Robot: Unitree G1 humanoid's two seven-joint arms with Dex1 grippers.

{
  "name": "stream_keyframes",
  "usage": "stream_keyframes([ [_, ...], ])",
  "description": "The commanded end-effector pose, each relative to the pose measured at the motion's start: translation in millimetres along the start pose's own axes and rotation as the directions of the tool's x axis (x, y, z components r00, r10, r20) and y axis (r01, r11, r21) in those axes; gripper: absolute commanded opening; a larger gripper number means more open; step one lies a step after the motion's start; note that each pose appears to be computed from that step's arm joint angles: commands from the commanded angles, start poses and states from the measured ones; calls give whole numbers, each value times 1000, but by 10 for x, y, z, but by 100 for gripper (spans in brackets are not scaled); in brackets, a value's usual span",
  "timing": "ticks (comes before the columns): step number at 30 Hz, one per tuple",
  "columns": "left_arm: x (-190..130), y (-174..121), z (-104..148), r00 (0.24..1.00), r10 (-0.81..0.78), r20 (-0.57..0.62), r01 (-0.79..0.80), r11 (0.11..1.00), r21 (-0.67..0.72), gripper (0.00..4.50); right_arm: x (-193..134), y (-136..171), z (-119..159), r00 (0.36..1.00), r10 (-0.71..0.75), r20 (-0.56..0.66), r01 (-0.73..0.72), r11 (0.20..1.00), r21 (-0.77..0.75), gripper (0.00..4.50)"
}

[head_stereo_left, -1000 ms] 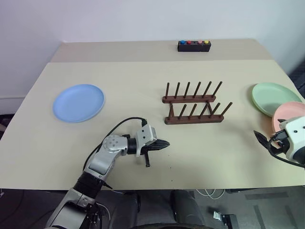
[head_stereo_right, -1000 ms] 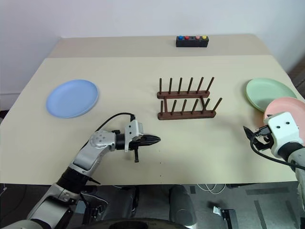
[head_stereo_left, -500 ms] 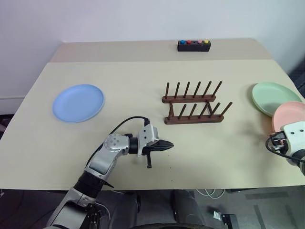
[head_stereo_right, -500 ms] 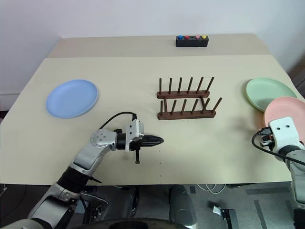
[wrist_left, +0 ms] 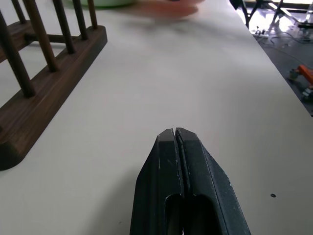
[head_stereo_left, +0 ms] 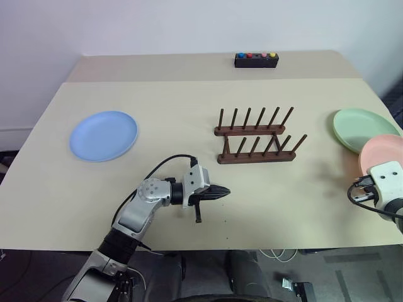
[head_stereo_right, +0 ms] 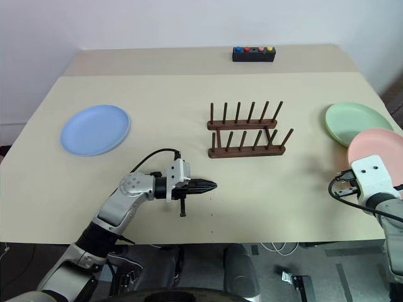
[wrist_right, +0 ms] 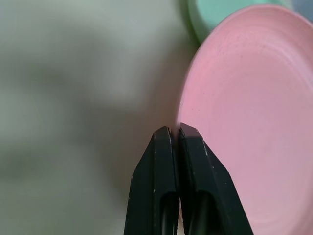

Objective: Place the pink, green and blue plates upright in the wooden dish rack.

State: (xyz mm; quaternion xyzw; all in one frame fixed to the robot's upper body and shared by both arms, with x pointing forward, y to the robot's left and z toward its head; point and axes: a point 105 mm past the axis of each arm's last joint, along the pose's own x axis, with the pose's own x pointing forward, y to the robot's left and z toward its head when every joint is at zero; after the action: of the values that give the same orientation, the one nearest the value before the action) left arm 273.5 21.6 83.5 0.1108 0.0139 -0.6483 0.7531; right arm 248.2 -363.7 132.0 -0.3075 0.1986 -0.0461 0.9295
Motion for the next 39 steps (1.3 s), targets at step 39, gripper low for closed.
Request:
stream_keyframes([
  [39, -186, 145, 132, 985, 171, 30, -173, 984, 44, 0, -413, 210, 2124, 198, 498, 844, -893, 448, -54, 3],
])
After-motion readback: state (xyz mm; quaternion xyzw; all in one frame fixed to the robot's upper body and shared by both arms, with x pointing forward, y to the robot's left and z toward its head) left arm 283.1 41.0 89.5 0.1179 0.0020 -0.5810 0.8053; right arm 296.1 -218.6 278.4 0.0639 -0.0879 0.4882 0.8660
